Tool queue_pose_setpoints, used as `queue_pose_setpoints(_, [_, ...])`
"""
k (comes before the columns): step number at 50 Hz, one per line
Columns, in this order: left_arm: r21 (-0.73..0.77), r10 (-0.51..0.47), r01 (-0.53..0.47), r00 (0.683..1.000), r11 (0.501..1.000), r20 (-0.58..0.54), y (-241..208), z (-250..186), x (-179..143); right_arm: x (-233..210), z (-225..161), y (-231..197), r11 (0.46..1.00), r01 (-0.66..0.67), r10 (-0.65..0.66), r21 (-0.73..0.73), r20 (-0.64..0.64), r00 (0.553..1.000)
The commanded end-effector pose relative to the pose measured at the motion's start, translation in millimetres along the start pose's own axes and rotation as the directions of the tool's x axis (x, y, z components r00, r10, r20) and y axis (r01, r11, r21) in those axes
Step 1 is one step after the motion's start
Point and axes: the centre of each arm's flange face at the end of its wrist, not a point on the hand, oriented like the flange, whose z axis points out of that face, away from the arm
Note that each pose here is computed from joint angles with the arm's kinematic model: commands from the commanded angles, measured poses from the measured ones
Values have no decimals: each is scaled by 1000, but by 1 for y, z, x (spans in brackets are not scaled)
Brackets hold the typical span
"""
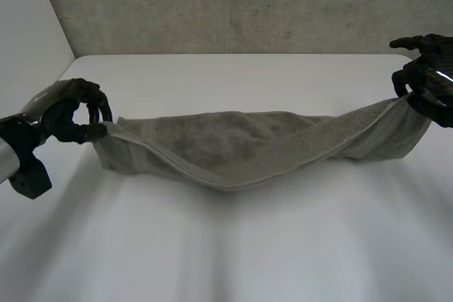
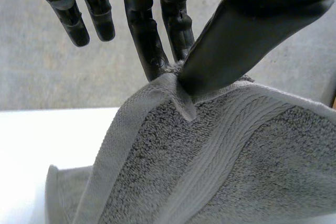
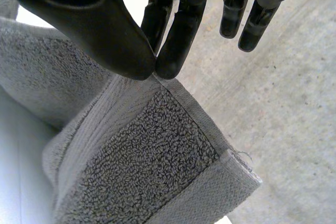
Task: Fold the towel.
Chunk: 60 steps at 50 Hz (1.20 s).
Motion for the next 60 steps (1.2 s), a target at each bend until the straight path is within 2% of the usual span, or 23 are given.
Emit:
queue_pose_setpoints(1, [-80, -54, 56, 998, 995, 25, 14, 39, -28, 5, 38, 30, 998, -59, 59, 1, 33, 998])
queue_pose_setpoints(8, [-100, -54, 61, 996, 993, 72, 21, 70, -42, 6, 84, 68, 992, -126, 127, -25, 50, 991])
queue_pose_setpoints(17, [-59, -20, 29, 990, 998, 136, 19, 107, -51, 0, 116, 85, 993, -109, 112, -52, 58, 992])
queue_pose_setpoints(22, [-62, -23, 32, 990, 998, 141, 24, 121, -57, -10, 137, 102, 993, -82, 83, -89, 12, 996])
queue_pose_setpoints(36, [-1, 12, -12, 981, 1000, 192, 32, 147, -69, -17, 149, 143, 979, -61, 41, -195, -102, 994])
queue_pose_setpoints(41, [12, 18, -21, 979, 1000, 202, 31, 155, -73, -4, 153, 153, 976, -32, -16, -217, -214, 977])
queue_pose_setpoints(46, [25, 21, -27, 979, 999, 202, 29, 160, -76, 4, 156, 154, 979, -1, -56, -205, -273, 960])
queue_pose_setpoints(60, [42, 37, -45, 983, 998, 177, 39, 176, -75, -1, 166, 167, 980, 2, -56, -197, -267, 962])
